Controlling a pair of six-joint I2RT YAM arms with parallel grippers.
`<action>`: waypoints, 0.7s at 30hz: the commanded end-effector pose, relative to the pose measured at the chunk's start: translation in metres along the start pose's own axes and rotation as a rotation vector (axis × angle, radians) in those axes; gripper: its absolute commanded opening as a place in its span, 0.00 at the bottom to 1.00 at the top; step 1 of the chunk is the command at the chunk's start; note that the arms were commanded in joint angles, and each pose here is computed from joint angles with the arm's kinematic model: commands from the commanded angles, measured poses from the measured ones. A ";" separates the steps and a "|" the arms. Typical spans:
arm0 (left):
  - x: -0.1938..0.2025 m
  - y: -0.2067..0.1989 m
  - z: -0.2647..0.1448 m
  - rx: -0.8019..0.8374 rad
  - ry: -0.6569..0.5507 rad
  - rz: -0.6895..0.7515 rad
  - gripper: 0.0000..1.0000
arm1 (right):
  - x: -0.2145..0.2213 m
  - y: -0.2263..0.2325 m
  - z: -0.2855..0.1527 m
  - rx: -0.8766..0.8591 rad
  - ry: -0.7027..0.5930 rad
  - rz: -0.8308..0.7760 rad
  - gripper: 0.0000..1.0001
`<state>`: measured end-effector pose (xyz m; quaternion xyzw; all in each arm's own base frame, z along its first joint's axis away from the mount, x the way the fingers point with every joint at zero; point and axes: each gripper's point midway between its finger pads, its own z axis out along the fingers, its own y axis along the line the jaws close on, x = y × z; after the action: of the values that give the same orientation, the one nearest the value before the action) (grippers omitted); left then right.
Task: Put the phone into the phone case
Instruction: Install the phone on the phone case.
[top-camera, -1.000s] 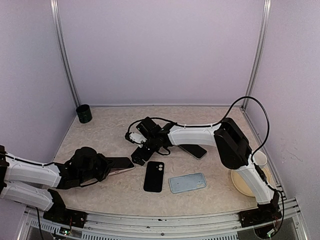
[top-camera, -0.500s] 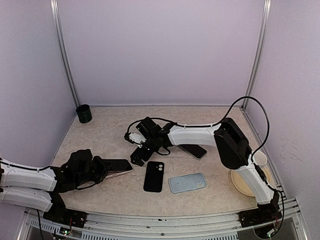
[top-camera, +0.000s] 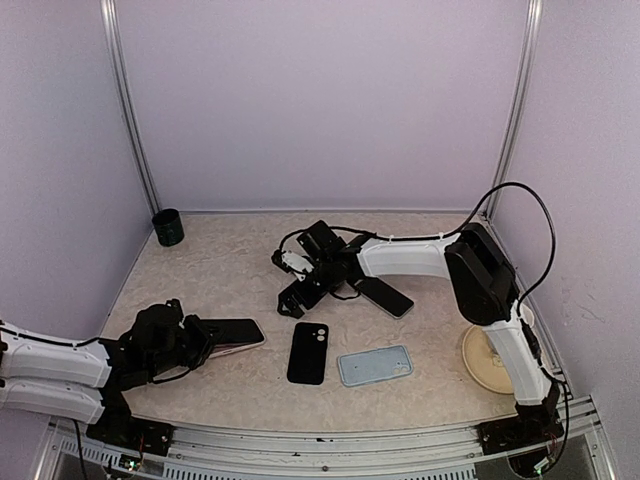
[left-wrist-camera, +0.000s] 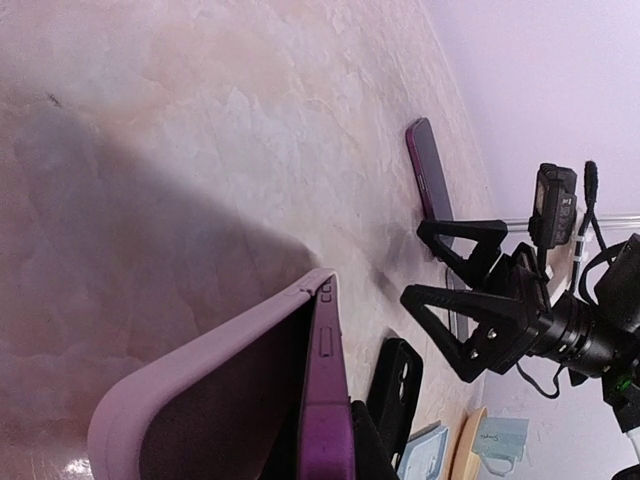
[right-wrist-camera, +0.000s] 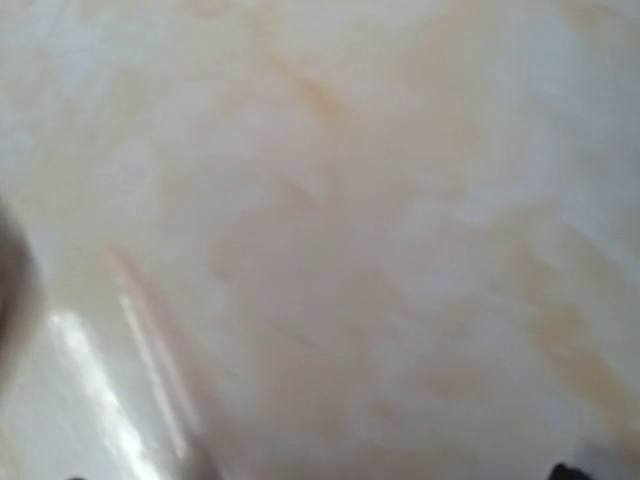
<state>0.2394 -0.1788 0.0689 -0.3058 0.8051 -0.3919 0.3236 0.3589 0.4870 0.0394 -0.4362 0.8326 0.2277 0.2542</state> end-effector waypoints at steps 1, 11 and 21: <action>0.003 -0.012 -0.001 0.056 0.012 0.068 0.00 | -0.032 0.007 -0.038 -0.089 -0.114 0.045 0.99; -0.001 -0.059 -0.001 0.200 0.010 0.141 0.00 | -0.041 0.021 -0.080 -0.293 -0.203 0.139 0.98; -0.016 -0.096 -0.011 0.334 -0.035 0.158 0.00 | -0.042 0.026 -0.098 -0.372 -0.232 0.181 0.97</action>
<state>0.2484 -0.2010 0.1002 -0.2107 0.8015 -0.4260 0.3628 0.3394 0.4671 0.1169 -0.3727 0.7971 0.4147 0.2317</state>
